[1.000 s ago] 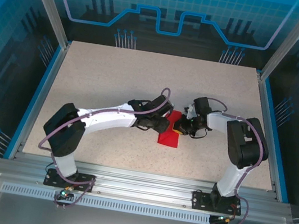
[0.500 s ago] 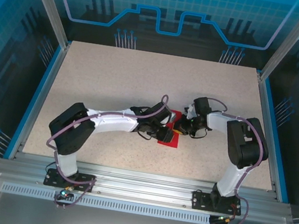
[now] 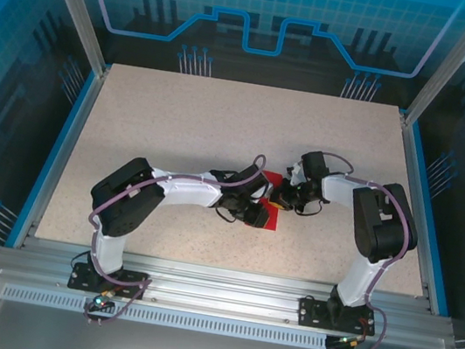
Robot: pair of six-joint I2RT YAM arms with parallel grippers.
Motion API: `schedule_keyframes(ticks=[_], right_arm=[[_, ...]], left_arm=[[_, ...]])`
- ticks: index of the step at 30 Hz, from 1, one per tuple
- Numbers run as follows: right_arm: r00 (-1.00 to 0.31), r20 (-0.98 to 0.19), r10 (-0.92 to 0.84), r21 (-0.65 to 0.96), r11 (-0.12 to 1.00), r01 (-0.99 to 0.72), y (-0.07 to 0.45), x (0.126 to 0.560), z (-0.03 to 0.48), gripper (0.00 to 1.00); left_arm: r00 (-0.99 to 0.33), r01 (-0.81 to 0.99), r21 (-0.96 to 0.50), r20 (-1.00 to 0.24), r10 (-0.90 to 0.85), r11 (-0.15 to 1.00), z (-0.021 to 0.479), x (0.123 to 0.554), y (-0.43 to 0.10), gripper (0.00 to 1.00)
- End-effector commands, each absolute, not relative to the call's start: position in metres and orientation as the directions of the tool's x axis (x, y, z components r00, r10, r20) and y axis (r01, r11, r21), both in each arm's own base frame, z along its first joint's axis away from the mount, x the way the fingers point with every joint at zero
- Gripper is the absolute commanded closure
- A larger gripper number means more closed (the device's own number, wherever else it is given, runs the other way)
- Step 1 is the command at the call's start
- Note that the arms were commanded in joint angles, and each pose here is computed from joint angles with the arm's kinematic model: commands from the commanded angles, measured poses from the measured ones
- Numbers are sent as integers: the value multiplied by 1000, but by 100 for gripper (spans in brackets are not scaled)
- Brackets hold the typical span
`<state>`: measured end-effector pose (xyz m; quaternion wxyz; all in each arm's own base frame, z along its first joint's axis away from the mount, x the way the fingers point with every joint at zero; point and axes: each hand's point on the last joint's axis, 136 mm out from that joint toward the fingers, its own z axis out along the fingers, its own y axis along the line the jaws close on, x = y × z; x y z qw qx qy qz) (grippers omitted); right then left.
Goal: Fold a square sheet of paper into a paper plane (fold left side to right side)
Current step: Fold the triangle a second time at the center of the table.
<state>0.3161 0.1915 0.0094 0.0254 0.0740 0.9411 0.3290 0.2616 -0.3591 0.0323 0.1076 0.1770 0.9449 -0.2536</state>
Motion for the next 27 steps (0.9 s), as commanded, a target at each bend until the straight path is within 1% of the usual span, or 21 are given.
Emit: schedule_keyframes(ticks=[1,15,27], right_arm=[[-983,73,168,537,824,181,175,298,-20,91],[-984,75,163,529,830,177,173,297,-22,91],[-984,73,160,531,829,174,174,298,-20,91]], left_arm=[[-927,360,-434,-266,264,826,29,264,-356,65],[-948,304,-422,-224,226,854,18,262,-340,67],[-957,284,-439,-179,227,852,10,253,-339,68]])
